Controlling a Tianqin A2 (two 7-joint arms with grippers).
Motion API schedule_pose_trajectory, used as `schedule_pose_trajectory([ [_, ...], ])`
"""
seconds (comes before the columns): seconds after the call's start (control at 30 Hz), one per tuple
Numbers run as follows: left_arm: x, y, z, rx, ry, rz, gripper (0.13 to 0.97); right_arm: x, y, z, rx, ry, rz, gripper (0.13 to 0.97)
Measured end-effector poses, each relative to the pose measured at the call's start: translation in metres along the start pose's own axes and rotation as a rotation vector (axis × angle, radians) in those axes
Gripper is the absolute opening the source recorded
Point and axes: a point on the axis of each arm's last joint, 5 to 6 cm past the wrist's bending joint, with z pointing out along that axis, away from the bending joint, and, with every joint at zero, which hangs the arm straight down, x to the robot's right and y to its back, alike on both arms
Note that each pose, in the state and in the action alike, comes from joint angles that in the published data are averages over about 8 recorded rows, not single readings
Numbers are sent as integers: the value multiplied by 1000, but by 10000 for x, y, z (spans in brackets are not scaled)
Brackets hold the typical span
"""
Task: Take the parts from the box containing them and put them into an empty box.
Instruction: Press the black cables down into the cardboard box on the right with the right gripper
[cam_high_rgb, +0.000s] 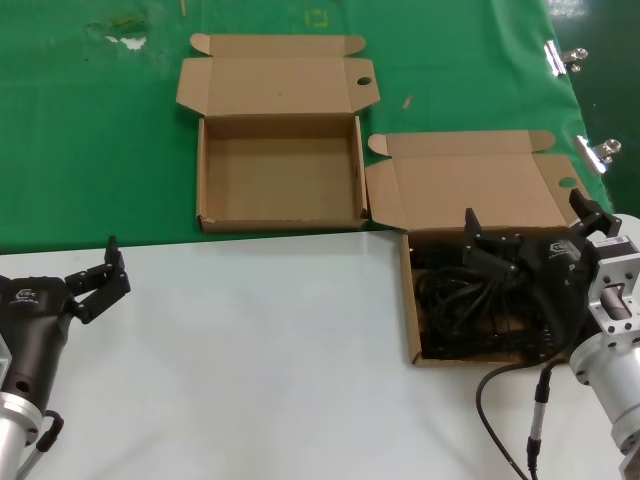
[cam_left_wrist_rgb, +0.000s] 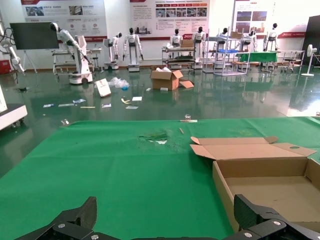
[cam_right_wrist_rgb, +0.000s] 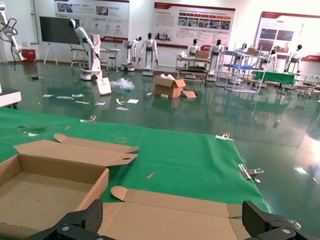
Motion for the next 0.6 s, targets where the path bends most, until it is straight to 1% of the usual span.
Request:
schedule_pose_trajectory([
  [0.6, 0, 0, 0, 0, 0, 0, 965, 0, 0, 0, 0, 0, 0, 966],
])
